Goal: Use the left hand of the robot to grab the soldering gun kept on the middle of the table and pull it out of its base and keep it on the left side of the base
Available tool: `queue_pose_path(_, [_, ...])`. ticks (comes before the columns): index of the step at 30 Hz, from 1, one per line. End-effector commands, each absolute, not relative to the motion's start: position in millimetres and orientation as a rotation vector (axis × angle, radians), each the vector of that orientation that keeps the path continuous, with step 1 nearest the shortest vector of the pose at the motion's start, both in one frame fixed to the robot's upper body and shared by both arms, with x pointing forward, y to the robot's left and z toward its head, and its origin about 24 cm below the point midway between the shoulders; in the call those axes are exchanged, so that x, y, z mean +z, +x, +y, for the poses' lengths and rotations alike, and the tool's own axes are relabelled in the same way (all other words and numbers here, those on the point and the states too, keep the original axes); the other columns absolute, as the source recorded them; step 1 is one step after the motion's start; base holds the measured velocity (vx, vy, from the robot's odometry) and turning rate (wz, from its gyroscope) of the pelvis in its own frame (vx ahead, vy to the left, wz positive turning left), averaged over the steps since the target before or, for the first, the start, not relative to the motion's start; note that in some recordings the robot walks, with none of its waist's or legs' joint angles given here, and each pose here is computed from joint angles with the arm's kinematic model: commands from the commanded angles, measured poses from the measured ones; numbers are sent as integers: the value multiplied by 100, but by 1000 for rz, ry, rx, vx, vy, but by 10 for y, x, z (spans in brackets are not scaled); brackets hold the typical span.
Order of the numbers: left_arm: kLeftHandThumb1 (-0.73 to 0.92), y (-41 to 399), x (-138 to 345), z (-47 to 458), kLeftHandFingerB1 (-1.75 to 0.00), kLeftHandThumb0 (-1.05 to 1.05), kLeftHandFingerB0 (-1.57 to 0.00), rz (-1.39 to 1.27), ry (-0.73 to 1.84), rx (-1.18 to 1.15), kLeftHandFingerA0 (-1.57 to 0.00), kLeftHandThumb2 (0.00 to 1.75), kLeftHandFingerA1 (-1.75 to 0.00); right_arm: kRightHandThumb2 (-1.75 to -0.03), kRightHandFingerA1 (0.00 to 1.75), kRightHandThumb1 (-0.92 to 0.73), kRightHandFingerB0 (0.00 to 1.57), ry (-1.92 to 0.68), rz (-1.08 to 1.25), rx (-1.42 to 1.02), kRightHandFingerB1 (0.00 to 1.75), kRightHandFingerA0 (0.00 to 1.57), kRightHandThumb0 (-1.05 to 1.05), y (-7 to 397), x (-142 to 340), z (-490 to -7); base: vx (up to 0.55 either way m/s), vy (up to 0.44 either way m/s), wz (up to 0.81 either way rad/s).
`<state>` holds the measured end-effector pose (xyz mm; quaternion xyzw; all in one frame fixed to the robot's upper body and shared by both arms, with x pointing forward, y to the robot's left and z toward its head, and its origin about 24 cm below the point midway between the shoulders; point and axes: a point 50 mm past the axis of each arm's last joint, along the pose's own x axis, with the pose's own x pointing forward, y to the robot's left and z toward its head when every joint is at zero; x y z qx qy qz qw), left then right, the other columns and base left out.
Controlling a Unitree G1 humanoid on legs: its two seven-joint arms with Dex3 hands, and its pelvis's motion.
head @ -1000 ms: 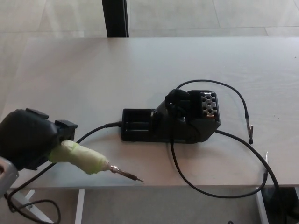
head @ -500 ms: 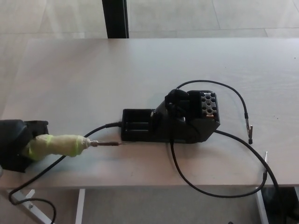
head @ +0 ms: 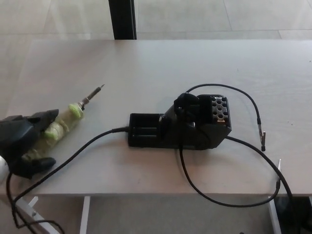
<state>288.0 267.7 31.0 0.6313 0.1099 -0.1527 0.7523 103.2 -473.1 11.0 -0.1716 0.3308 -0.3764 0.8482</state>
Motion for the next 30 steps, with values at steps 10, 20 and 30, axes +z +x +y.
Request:
queue_pose_path(10, [65, 2659, 76, 2651, 0, -69, 0, 508, 1447, -563, 0, 59, 0, -57, 71, -58, 44, -379, 665, -809, 38, 83, -43, 1043, 201, -4783, 0, 0, 0])
queue_pose_path(20, [66, 2637, 243, 2806, 0, -72, 0, 453, 1417, -489, 0, 61, 0, -80, 86, -41, 35, -383, 665, -798, 51, 80, -53, 1026, 202, -4784, 0, 0, 0])
queue_pose_path(30, [71, 2707, 1517, 3125, 0, -78, 0, 58, 399, -66, 0, 80, 0, -81, 89, -40, 34, -375, 665, -796, 51, 80, -52, 996, 212, -4798, 0, 0, 0])
